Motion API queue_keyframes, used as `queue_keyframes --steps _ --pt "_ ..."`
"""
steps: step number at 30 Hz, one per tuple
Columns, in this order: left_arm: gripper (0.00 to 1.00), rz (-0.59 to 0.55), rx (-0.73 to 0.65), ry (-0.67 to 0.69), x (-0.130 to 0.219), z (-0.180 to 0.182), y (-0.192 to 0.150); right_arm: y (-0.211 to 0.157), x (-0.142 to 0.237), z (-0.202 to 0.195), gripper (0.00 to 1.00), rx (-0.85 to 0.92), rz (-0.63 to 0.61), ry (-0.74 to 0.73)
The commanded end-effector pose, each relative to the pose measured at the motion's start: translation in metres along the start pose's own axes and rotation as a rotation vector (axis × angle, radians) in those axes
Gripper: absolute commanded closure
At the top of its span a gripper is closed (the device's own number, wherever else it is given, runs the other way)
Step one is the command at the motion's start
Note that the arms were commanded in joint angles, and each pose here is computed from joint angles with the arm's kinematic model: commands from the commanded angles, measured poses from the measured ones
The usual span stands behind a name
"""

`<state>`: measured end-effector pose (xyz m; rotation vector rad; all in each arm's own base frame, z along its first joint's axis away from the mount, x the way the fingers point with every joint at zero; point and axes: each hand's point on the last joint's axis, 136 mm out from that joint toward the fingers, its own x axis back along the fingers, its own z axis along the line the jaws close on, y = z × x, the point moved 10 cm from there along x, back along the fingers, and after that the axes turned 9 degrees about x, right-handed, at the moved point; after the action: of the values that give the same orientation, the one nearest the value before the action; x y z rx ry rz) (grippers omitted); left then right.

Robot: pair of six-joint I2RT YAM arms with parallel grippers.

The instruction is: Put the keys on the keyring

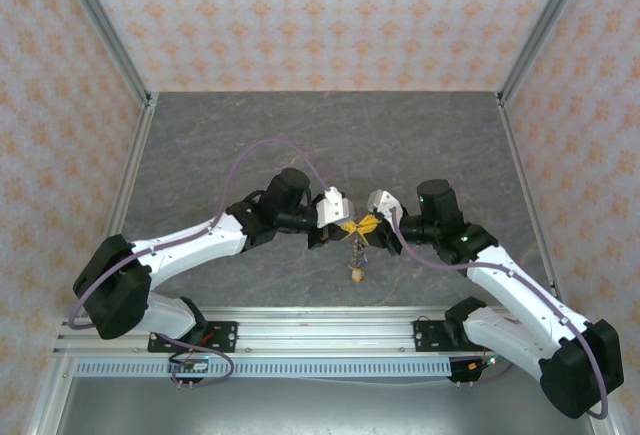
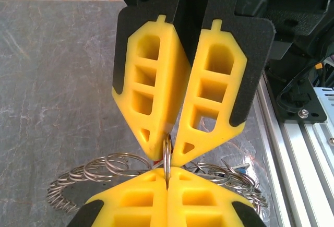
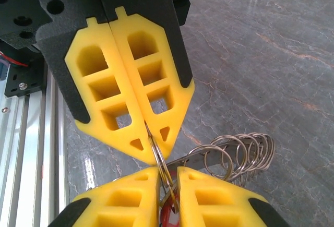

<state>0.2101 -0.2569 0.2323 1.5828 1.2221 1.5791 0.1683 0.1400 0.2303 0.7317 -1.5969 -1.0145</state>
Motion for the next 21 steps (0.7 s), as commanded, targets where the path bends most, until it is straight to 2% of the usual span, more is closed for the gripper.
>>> queue_keyframes --steps 1,4,6,7,8,13,17,21 --pt "1.00 -0.133 -0.057 -0.018 0.013 -0.006 0.024 0.003 0.002 0.000 0.87 0.024 -0.054 -0.015" --pt "1.00 -0.136 -0.056 -0.015 0.014 -0.006 0.023 0.007 0.002 -0.002 0.96 0.027 -0.093 -0.016" --pt "1.00 -0.124 -0.055 -0.003 0.013 -0.005 0.022 0.009 0.002 -0.003 0.99 0.028 -0.097 -0.020" --pt "0.96 -0.107 -0.054 0.003 0.013 -0.004 0.021 0.010 0.002 -0.003 1.00 0.025 -0.094 -0.025" --pt "0.90 -0.083 -0.056 0.006 0.013 -0.004 0.020 0.012 0.003 -0.004 1.00 0.026 -0.085 -0.025" --pt "0.82 -0.023 -0.099 0.043 0.014 -0.005 0.019 0.018 0.007 -0.004 1.00 0.039 -0.015 0.005" --pt "0.79 0.020 -0.116 0.045 0.013 -0.005 0.020 0.021 0.008 -0.002 1.00 0.048 0.042 0.033" --pt "0.78 0.055 -0.119 0.030 0.009 -0.005 0.021 0.029 0.010 -0.002 1.00 0.064 0.049 0.029"
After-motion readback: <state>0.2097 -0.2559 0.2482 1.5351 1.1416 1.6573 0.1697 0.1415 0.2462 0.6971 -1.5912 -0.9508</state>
